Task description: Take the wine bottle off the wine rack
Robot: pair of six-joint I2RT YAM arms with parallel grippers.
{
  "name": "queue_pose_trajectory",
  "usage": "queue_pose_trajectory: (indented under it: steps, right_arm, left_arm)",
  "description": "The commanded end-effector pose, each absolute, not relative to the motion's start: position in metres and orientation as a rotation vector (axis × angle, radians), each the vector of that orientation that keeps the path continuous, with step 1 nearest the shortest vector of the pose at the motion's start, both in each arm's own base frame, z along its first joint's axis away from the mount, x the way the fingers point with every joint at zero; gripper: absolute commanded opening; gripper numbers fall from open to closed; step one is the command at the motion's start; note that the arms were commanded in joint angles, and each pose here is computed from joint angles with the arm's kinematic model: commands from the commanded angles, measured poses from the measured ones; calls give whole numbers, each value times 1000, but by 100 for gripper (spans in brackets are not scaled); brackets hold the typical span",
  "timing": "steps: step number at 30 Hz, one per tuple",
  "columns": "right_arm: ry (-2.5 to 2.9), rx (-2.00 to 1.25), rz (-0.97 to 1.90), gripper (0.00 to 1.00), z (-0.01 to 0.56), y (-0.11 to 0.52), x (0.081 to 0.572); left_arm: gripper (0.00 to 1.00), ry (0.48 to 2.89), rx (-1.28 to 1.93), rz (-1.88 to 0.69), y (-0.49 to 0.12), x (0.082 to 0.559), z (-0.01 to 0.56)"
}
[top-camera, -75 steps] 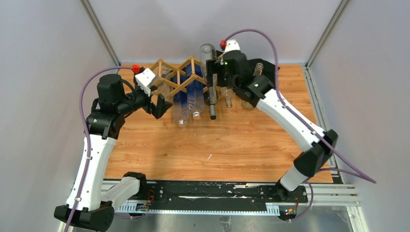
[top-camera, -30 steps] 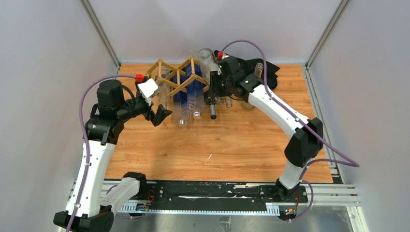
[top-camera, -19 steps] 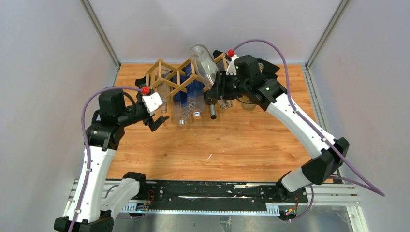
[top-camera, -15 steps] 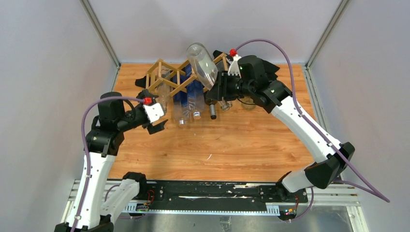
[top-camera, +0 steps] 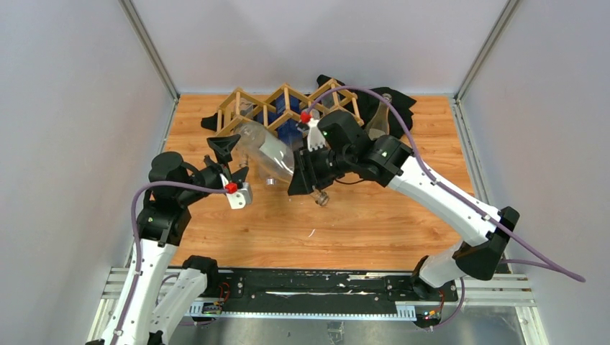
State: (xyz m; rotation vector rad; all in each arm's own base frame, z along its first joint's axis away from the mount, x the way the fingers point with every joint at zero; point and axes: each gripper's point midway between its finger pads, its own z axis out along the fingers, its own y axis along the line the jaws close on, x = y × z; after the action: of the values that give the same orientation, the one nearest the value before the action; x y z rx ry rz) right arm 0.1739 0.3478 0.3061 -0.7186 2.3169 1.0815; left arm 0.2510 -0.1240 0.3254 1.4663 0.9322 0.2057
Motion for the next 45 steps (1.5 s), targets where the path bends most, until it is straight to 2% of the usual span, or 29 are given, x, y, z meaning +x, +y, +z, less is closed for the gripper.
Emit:
queue_pose_trajectory:
  steps: [1,10,22,24,26,27,30,32,36,40,45]
  right_arm:
    - [2030,-876,1195,0,373,373,154]
    - [2027,-1038,1158,0,363,390,122]
    - [1977,-1160,1119,0,361,395,99]
    - [1973,-1166,1109,0,361,393,98]
    - [1971,-1157,1083,2,360,390,101]
    - [1972,-1146,1063,11,359,389,103]
    - [1958,-1100,1015,50,362,383,112]
    - [1940,-1078,1005,65,366,379,115]
    - [1902,-1027,981,89,373,372,121]
    - [1860,-984,960,92,387,364,127]
    - [1753,-879,900,94,423,344,141]
  left_arm:
    - [100,777,1568,335,-128,253,327]
    - [100,690,1706,402,-128,242,292]
    - [100,784,1714,404,-119,249,284]
    - [95,810,1699,391,-119,250,286]
    - [79,815,1684,381,-120,250,291]
    - [67,814,1669,376,-120,250,295]
    - [22,807,1553,381,-122,255,314]
    - [2,780,1464,398,-122,256,330]
    - [0,734,1344,411,-121,254,351]
    - [0,692,1280,423,-121,250,365]
    - [0,772,1197,327,-119,250,374]
